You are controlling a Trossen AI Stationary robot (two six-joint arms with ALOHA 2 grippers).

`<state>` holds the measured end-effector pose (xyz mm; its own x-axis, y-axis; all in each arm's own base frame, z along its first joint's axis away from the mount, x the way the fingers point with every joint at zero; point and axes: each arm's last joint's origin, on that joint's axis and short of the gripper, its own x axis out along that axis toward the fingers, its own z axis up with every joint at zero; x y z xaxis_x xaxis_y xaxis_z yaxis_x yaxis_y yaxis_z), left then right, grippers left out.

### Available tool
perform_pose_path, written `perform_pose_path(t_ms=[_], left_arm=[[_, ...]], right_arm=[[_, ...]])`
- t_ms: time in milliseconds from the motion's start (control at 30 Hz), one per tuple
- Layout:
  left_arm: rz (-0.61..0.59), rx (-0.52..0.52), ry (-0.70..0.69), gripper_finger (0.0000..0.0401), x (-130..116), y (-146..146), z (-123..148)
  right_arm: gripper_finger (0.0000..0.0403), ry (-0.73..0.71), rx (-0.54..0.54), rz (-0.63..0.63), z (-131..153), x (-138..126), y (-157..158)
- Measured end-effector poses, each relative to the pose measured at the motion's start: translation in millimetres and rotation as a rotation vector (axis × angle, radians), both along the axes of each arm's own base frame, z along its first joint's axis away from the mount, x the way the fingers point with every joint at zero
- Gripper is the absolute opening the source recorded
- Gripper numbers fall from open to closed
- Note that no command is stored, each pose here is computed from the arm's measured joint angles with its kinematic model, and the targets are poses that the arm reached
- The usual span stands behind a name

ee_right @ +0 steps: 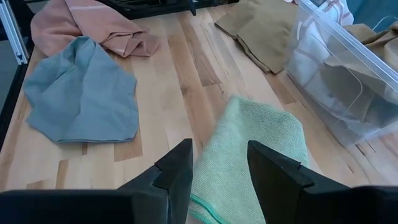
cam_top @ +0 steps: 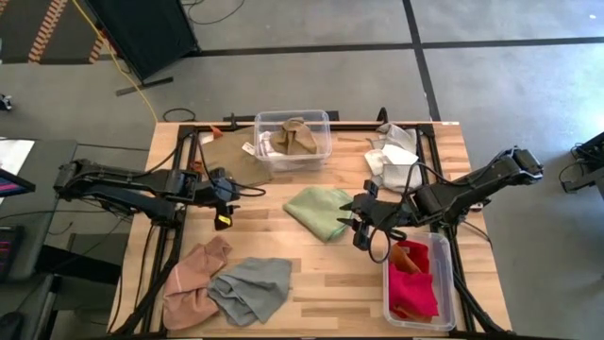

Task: Sort towels by color in basket
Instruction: Put the right brown towel into the top transparent bin

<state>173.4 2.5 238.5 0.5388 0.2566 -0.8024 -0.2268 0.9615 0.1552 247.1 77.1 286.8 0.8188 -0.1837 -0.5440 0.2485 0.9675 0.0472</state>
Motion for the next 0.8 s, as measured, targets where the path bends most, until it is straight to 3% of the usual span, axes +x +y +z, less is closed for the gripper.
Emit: perform_pose_path(t_ms=[800], left_arm=[[-0.001,0.000,-0.001,0.0175,0.2,0.0,0.1]], right_arm=[[0.0179,-0.001,0.013,0.018,-0.1,-2.2,6.4]])
